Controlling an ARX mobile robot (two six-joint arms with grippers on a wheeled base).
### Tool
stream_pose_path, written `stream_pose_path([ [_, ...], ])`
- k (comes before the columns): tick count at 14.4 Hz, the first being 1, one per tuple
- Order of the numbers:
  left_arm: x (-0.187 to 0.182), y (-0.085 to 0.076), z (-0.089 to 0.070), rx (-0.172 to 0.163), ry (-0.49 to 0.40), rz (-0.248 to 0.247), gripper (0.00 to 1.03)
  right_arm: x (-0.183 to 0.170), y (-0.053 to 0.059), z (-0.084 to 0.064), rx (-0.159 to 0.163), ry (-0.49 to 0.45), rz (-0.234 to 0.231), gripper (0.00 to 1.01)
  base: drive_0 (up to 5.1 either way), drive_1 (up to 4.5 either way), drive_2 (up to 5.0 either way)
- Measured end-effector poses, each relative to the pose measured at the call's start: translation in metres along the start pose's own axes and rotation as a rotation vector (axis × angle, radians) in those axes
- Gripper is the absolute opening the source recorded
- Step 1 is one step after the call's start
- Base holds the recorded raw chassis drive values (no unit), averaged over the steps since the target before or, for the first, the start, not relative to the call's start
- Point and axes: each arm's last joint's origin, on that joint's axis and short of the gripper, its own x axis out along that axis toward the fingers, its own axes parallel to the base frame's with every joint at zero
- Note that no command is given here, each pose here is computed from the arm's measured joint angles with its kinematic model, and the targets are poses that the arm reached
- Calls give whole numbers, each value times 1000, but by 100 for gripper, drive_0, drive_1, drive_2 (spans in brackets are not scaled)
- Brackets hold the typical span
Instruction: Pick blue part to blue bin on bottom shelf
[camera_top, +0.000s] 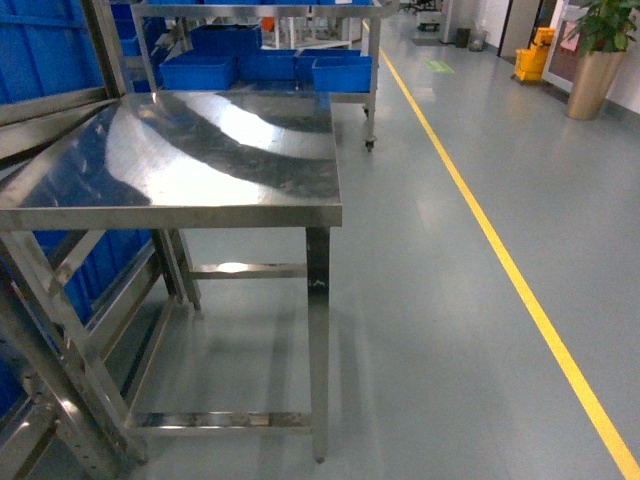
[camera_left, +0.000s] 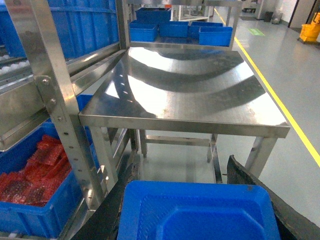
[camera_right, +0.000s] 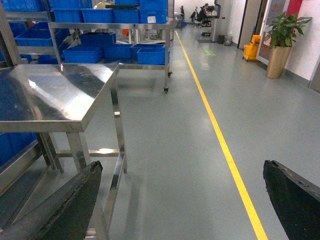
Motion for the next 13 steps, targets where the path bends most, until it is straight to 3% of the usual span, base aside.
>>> stream_pose_path([
  [8,0,0,0,-1,-3,1,43,0,0,-1,0,7,0,98,1,432,-431],
  [13,0,0,-1,0,1,-3,43,0,0,0,0,2,0,98,-484,239,239],
])
